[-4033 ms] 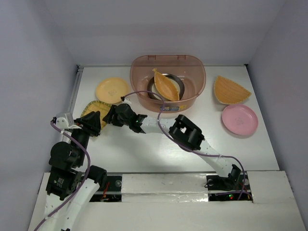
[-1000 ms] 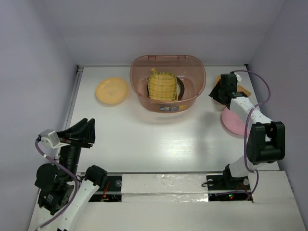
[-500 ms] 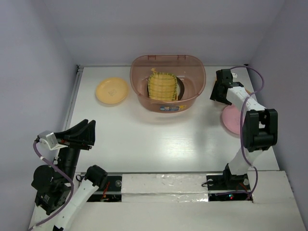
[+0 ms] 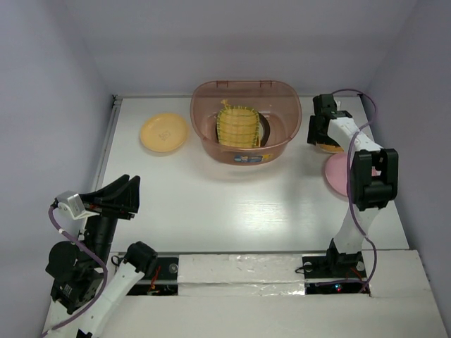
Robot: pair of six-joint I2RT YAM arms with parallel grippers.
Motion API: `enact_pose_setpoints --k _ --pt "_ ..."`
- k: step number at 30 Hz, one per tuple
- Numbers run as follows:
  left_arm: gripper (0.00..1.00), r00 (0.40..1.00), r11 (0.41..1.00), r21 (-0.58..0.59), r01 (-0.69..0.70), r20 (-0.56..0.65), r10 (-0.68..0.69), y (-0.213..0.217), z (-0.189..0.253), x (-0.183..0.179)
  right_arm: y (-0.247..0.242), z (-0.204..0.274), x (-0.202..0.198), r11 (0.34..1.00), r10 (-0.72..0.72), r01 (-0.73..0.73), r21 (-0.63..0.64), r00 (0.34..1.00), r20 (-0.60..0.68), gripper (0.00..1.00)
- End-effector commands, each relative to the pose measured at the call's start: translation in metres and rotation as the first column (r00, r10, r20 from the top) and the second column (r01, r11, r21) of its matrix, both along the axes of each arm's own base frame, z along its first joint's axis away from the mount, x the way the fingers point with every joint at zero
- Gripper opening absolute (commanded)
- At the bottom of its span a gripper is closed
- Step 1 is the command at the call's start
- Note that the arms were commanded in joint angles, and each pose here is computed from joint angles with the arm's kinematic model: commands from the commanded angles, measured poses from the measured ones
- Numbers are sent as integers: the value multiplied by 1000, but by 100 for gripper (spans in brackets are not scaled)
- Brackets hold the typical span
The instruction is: Place the plates into the plastic bin on the countertop
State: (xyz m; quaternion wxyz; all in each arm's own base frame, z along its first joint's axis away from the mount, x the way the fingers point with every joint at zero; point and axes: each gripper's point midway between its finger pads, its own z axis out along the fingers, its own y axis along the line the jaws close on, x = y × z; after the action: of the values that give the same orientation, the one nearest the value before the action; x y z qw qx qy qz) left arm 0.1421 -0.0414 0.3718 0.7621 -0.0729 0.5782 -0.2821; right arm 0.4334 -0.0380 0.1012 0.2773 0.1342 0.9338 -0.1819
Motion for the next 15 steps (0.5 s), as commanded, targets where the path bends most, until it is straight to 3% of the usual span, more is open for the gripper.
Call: enact_pose_setpoints --k 1,15 --pt "39 998 999 -41 -3 63 5 9 11 -12 -4 6 14 998 36 -36 -51 999 -6 80" --pt "39 999 1000 -22 -12 37 13 6 7 -4 -12 -7 33 997 46 -47 -57 999 -21 73"
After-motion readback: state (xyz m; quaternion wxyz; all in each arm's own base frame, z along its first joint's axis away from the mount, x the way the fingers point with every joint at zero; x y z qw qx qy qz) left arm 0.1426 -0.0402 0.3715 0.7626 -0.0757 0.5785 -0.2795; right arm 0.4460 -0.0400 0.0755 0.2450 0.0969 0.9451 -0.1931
